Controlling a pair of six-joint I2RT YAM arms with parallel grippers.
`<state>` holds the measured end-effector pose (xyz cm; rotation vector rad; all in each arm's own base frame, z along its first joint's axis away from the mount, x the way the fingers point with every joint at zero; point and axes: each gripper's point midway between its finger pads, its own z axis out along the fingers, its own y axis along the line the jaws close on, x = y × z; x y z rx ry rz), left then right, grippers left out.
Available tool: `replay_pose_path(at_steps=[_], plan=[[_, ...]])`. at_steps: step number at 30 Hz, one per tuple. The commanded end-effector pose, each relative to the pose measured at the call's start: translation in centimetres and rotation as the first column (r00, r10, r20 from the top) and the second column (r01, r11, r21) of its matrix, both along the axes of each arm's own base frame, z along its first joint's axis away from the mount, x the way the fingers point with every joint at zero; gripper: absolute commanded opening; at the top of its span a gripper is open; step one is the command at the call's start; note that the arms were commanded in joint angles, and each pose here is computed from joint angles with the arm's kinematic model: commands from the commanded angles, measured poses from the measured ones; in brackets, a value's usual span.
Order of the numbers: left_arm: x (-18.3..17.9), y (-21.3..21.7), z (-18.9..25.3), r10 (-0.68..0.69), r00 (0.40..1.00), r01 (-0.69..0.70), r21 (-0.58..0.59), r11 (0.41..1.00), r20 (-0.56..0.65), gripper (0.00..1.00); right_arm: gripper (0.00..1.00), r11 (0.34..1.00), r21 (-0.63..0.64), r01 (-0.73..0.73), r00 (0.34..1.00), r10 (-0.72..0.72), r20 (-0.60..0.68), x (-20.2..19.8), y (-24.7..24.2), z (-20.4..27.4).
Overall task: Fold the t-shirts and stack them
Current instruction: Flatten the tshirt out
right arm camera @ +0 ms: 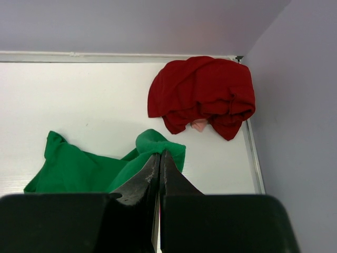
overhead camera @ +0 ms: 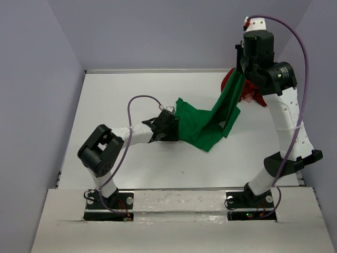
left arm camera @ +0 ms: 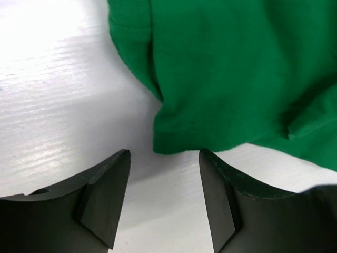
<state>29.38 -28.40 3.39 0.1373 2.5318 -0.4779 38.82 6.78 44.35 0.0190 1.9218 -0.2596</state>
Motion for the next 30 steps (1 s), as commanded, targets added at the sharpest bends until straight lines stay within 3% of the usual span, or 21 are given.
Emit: replay_pose_path(at_steps=[1, 5, 11, 23, 27, 30], plan=[[-0.3, 0.9, -1.3, 0.03, 0.999, -0.029, 0.03, 0.999, -0.028, 0.68, 0.0, 1.0, 0.027, -0.015, 0.997, 0.012, 0.081, -0.8, -0.1, 2.5], [-0.3, 0.7, -1.8, 0.025, 0.999, -0.024, 0.021, 0.999, -0.035, 0.66, 0.0, 0.999, 0.028, -0.017, 0.997, 0.015, 0.078, -0.8, 0.0, 2.4], [0.2, 0.5, -2.2, 0.022, 0.999, -0.021, 0.015, 1.0, -0.042, 0.44, 0.0, 0.999, 0.029, -0.021, 0.997, 0.019, 0.077, -0.6, 0.1, 2.4], [0.1, 1.0, -2.5, 0.031, 0.998, -0.03, 0.019, 0.999, -0.053, 0.15, 0.0, 1.0, 0.019, -0.02, 0.998, 0.019, 0.058, -0.1, 0.3, 1.6], [0.8, 1.1, -0.1, 0.043, 0.999, -0.043, 0.007, 0.999, 0.002, 0.0, 0.0, 1.0, 0.001, 0.002, 0.999, -0.002, 0.037, 0.4, 0.2, 0.6], [1.8, 2.3, 4.3, 0.091, 0.991, -0.097, 0.053, 0.994, 0.096, 0.0, 0.0, 0.998, -0.028, 0.06, 0.998, -0.059, 0.029, 0.5, -0.7, -0.1]])
